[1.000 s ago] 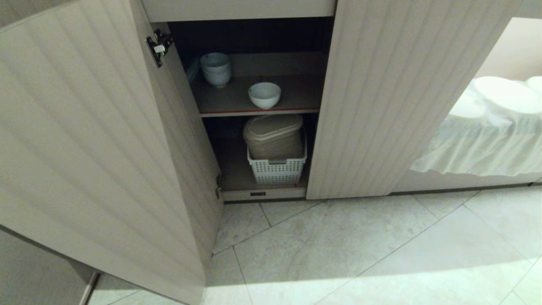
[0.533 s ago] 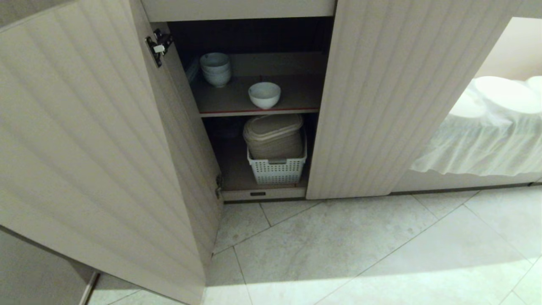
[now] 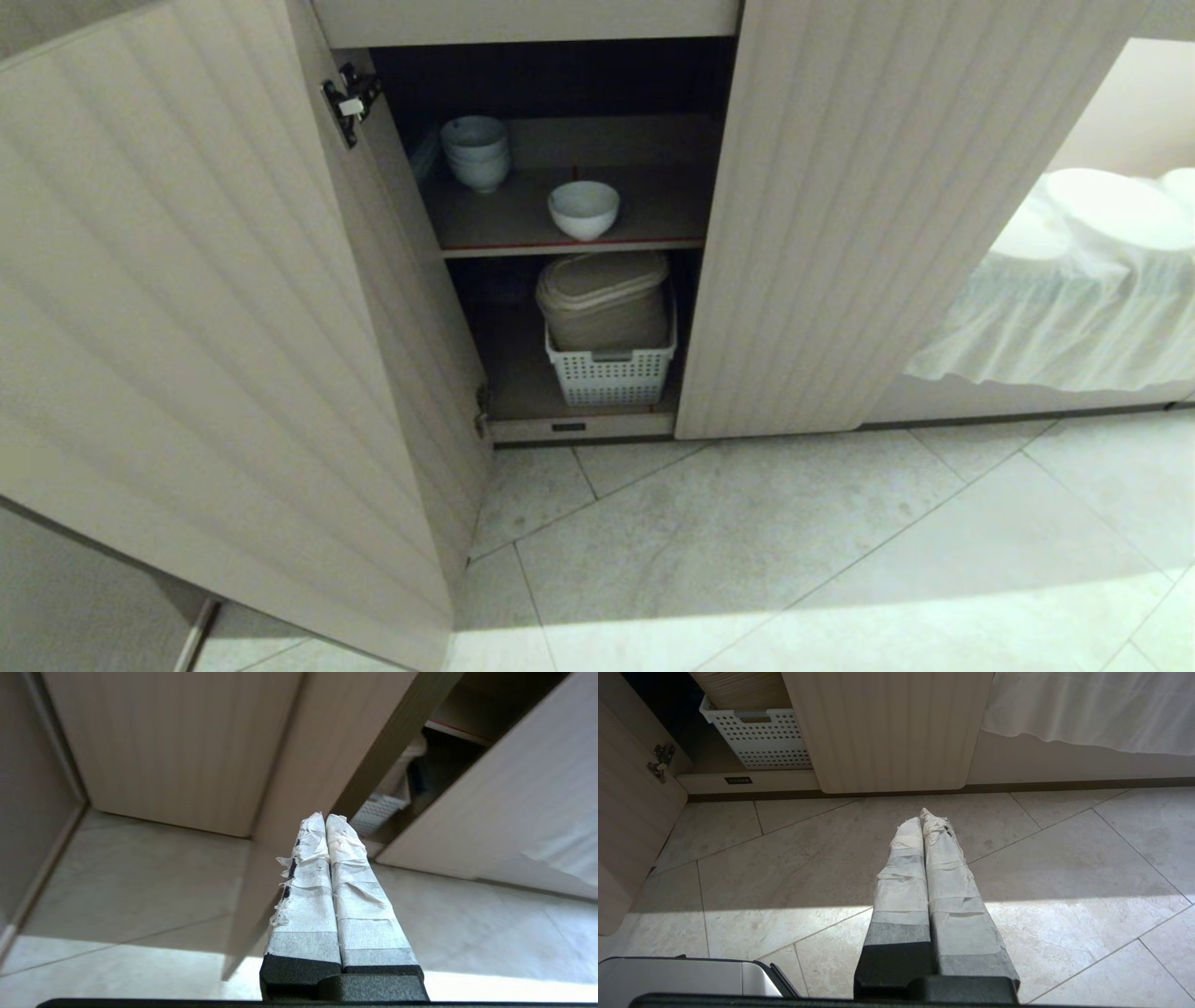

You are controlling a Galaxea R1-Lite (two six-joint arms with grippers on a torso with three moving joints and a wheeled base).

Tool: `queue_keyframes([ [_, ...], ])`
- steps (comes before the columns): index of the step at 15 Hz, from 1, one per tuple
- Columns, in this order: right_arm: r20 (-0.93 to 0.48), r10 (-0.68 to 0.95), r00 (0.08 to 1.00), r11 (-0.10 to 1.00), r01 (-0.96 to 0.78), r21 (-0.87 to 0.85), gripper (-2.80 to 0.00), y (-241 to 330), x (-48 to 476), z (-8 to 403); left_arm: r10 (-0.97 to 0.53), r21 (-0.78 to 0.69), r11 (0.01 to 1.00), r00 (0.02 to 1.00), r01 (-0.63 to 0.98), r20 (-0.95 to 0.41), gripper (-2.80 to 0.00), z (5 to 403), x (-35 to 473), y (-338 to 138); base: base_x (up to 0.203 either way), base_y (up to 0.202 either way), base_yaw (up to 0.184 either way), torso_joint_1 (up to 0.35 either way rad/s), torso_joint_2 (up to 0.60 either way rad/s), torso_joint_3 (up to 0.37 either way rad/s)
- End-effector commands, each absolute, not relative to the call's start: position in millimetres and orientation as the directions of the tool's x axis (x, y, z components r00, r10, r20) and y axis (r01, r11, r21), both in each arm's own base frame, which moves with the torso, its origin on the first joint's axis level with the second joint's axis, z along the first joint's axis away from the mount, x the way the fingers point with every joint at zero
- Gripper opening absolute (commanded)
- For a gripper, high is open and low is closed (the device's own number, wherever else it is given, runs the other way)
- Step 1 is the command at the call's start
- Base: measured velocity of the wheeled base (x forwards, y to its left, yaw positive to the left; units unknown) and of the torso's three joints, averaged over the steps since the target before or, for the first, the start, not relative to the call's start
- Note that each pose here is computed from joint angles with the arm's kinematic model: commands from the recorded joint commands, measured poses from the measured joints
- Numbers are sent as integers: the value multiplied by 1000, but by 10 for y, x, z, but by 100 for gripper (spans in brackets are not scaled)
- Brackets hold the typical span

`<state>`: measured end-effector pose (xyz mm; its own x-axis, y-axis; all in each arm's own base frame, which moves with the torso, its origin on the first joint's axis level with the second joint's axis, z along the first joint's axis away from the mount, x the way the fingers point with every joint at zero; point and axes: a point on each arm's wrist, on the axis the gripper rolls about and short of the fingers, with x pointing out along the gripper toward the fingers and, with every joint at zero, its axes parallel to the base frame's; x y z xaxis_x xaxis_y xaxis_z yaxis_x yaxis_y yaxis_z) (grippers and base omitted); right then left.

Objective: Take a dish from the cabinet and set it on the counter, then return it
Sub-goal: Close the cabinet door

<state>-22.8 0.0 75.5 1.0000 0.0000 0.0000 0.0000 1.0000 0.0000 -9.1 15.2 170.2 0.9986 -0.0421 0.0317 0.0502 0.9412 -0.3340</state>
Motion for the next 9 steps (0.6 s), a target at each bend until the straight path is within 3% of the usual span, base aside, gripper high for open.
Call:
queue_keyframes([
  [1, 0, 0, 1000, 1000, 0, 0, -280, 0, -228, 755, -77, -334, 939, 997, 79, 19, -280, 1683, -62, 160, 0, 0, 0, 0, 0, 0],
  [9, 0, 0, 1000, 1000, 0, 0, -280, 0, -228, 755, 95, -313, 945, 995, -94, -12, -280, 1579, -2, 231, 0, 0, 0, 0, 0, 0],
])
